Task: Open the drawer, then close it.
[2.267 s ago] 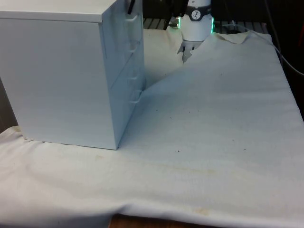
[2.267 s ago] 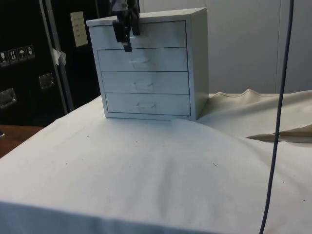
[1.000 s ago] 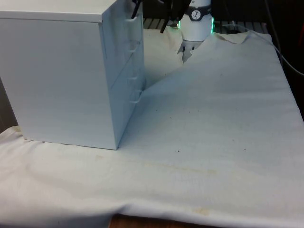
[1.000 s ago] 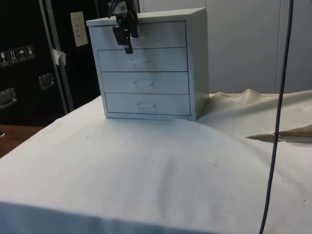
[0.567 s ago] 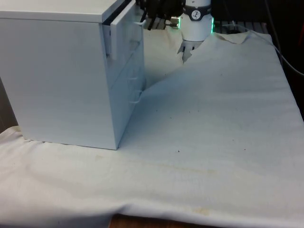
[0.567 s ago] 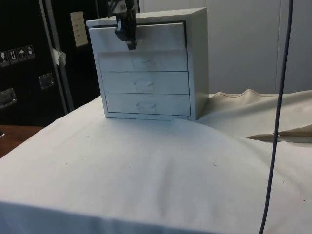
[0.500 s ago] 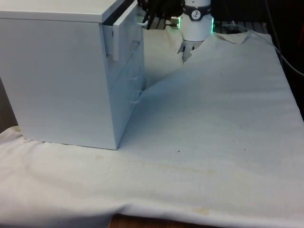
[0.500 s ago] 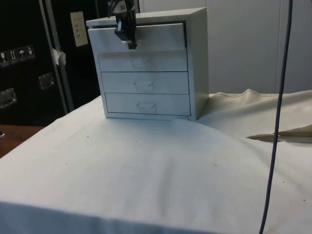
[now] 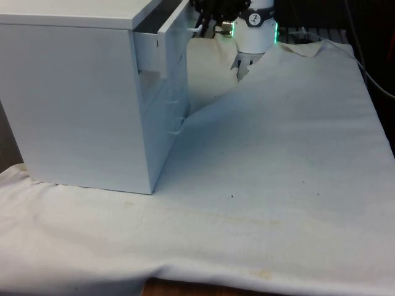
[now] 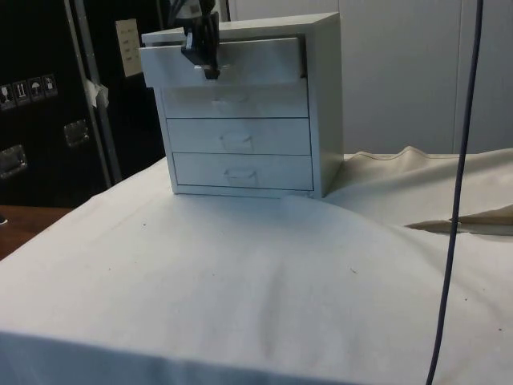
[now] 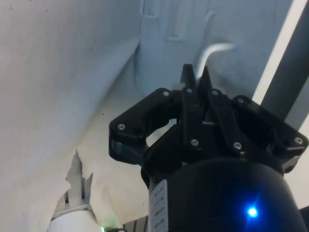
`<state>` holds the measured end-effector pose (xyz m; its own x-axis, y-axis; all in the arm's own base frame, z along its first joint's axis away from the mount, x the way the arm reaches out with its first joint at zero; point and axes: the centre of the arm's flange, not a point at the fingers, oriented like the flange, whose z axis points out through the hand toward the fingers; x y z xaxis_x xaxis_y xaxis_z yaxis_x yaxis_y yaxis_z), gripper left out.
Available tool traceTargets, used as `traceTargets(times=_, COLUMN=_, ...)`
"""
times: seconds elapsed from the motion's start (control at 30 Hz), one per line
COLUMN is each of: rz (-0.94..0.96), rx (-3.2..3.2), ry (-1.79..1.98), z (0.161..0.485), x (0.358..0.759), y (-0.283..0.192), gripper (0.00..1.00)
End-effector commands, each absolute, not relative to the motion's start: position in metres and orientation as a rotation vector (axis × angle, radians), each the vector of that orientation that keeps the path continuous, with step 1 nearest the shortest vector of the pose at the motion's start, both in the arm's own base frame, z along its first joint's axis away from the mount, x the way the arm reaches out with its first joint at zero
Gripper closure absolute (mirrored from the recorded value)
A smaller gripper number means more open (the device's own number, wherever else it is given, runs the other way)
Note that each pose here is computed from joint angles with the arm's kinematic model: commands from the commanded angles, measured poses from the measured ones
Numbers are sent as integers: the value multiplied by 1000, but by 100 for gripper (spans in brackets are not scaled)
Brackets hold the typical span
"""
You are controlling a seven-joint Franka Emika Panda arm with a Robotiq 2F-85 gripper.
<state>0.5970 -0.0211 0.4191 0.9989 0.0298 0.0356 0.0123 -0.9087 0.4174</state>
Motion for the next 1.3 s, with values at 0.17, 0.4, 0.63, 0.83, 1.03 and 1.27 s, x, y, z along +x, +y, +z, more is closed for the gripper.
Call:
traceTargets(times=0.17, rz=57, rx=2707, ry=25, z=423, x=599, y=2, gripper=100)
traceTargets(times=0.4, rz=59, rx=2699, ry=18, z=421, x=602, y=21, gripper=100)
traceTargets(times=0.63, rz=55, rx=2685, ry=11, z=418, x=606, y=41, gripper=100)
traceTargets(times=0.83, rz=46, rx=2676, ry=-5, z=414, x=607, y=49, gripper=100)
traceTargets(times=1.03, rz=46, rx=2660, ry=-4, z=413, x=611, y=69, gripper=100)
traceTargets(times=1.27, rz=43, rx=2649, ry=-11, z=411, x=613, y=85, gripper=100)
